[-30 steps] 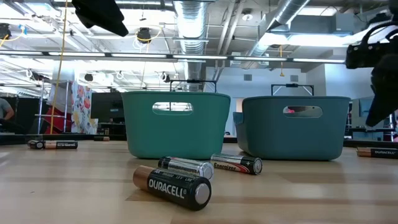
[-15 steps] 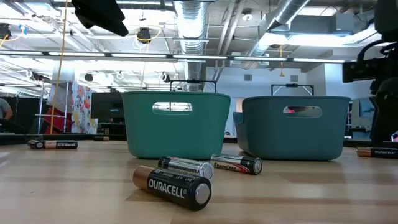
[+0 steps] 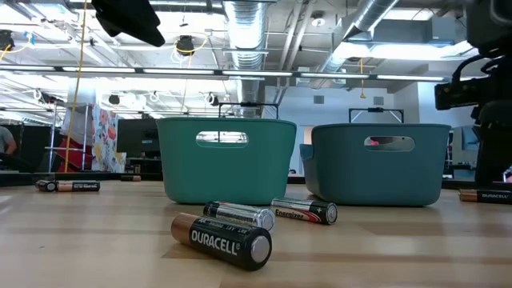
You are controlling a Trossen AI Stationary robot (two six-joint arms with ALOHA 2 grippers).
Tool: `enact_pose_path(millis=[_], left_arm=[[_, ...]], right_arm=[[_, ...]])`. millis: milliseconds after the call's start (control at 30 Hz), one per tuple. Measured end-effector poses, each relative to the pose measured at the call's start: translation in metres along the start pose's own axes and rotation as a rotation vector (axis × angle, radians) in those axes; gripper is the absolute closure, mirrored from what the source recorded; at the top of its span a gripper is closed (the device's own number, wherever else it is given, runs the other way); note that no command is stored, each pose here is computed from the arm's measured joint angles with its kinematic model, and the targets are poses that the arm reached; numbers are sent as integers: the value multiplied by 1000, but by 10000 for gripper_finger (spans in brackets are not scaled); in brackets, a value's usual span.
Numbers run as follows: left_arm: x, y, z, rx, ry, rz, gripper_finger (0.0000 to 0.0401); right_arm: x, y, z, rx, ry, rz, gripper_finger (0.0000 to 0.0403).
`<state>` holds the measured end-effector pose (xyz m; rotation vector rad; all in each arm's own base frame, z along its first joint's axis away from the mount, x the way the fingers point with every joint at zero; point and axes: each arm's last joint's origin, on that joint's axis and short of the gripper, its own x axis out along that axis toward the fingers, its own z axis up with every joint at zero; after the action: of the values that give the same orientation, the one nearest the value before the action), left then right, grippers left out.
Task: Sort batteries
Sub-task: Put the silver battery into the green bin
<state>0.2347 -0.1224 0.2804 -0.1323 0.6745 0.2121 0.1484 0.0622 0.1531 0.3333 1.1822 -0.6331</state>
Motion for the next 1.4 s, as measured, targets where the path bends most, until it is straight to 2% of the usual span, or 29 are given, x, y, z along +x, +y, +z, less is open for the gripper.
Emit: enact_pose_path(millis=[200,400,533,900,1400], left_arm=[[-1,-1,-1,7,3,-5,225],[-1,-1,-2,8,7,-3,225],[-1,-1,-2,8,7,-3,225],[-1,-1,-2,23,7,-3,225],[-1,-1,-2,24,7,-4,225]], right_arm=[[-4,-7,-2,21,-27,53,211],[6,-24,-15,142,-91,190,213],[5,-28,-17,147,-116,241,222],[12,-30,-21,97,-106,212,252],[20,-26,-24,25,-35,156,255]])
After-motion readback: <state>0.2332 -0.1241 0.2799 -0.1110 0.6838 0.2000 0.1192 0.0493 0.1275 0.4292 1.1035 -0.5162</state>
